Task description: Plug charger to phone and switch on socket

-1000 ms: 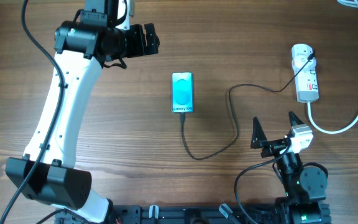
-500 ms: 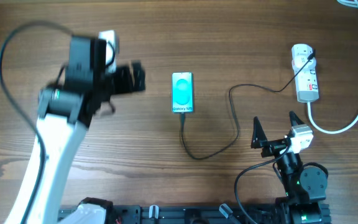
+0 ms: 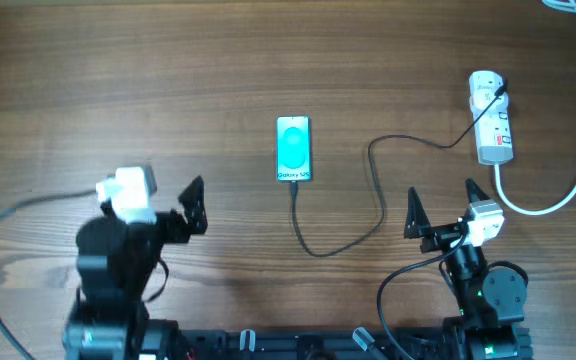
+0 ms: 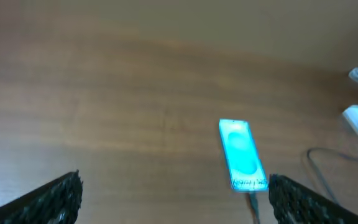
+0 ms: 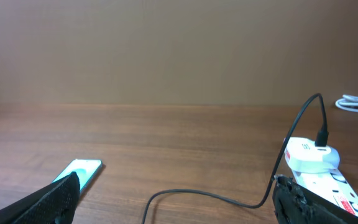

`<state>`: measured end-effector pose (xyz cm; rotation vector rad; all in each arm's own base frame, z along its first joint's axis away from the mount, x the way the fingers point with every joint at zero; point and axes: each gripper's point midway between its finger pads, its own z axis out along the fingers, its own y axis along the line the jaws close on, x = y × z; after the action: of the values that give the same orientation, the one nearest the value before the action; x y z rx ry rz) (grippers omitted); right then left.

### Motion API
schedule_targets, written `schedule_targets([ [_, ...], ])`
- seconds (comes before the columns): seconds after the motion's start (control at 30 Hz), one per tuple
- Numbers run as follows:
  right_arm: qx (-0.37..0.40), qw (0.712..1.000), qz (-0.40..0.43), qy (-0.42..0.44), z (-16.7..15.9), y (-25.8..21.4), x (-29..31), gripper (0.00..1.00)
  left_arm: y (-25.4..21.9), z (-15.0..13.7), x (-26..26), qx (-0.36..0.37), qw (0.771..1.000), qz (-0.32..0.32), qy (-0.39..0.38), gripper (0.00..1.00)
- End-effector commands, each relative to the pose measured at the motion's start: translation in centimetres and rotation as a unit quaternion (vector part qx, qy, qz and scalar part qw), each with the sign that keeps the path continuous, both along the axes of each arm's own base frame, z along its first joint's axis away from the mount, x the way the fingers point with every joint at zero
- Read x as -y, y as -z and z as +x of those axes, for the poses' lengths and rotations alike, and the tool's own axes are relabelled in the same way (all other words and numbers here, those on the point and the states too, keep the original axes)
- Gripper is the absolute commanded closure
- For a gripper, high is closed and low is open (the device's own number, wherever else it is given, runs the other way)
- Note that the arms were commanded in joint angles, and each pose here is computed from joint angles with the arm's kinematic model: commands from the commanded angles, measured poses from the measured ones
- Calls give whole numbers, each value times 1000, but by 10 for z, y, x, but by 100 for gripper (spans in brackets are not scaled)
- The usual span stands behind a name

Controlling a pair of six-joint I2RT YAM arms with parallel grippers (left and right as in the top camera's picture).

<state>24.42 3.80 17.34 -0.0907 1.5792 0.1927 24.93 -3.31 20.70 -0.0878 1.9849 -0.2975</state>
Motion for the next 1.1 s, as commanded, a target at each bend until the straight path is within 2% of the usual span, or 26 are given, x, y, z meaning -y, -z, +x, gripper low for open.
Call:
schedule_targets([
  [0.0,6,1000,-6,7,0,-2,3,0,8,-7,7,62,998,6,30,0],
  [0.23,6,1000,-6,7,0,-2,3,0,19,-12,7,154,988,6,28,0],
  [0.6,6,1000,-6,7,0,-2,3,0,16,-7,6,237,971,6,26,0],
  [0.77,6,1000,-6,7,0,-2,3,0,20,-6,-2,231,973,10,10,0],
  [0.9,6,1000,-6,7,0,-2,3,0,47,-5,-6,176,984,11,1,0],
  [1.07,6,1000,-5,7,0,-2,3,0,46,-6,-5,177,984,11,3,0],
])
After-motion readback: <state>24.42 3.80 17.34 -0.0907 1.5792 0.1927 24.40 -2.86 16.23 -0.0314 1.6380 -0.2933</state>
